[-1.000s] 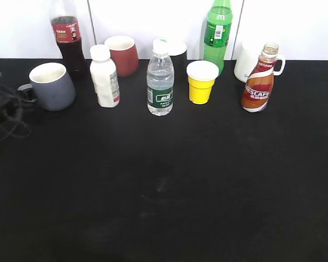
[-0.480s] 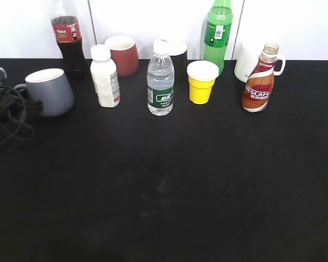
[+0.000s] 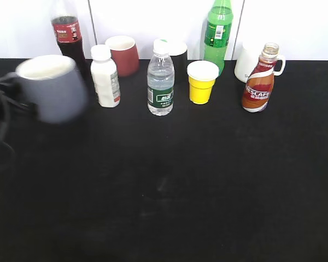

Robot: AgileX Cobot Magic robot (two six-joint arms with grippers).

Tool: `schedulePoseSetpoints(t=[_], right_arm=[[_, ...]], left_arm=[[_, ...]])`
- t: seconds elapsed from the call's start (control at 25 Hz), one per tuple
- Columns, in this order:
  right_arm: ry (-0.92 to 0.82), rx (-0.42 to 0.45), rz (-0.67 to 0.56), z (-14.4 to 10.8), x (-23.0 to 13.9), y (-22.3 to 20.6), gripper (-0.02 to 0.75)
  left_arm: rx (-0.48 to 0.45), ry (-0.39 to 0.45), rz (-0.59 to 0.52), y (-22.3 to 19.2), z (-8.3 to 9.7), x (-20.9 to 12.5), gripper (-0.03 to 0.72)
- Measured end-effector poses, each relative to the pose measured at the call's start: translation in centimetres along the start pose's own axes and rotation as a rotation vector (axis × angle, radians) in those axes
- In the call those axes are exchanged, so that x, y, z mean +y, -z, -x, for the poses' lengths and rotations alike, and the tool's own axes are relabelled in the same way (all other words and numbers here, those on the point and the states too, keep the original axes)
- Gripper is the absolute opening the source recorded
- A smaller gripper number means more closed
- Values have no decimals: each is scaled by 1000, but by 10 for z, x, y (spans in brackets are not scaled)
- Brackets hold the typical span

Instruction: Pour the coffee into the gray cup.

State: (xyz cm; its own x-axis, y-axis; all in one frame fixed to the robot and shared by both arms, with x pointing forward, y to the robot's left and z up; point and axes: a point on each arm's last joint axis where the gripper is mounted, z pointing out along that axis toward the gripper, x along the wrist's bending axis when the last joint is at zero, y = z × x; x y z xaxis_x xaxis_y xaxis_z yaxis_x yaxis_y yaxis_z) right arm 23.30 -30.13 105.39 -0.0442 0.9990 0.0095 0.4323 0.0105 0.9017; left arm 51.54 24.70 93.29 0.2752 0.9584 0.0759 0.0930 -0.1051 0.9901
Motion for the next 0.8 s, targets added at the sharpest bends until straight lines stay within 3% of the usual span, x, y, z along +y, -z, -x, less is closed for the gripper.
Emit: schedulePoseSetpoints(t=[0.2, 0.32, 0.6, 0.64, 0.76, 0.8], right_arm=[[0, 0, 0, 0, 0, 0, 588], [0, 0, 0, 0, 0, 0, 588], [-1, 2, 10, 0, 1, 1, 588], [-1, 3, 51, 0, 6, 3, 588], [-2, 15, 334, -1, 34, 5, 588], [0, 16, 350, -2, 40, -7, 588]], left_arm=[[-234, -31, 16, 6, 64, 5, 43], [-324, -42, 18, 11, 89, 5, 43], [-346, -46, 17, 12, 95, 4, 44], [-346, -46, 17, 12, 95, 4, 44], [-346, -46, 17, 12, 95, 4, 45], [-346, -46, 17, 12, 95, 4, 46]])
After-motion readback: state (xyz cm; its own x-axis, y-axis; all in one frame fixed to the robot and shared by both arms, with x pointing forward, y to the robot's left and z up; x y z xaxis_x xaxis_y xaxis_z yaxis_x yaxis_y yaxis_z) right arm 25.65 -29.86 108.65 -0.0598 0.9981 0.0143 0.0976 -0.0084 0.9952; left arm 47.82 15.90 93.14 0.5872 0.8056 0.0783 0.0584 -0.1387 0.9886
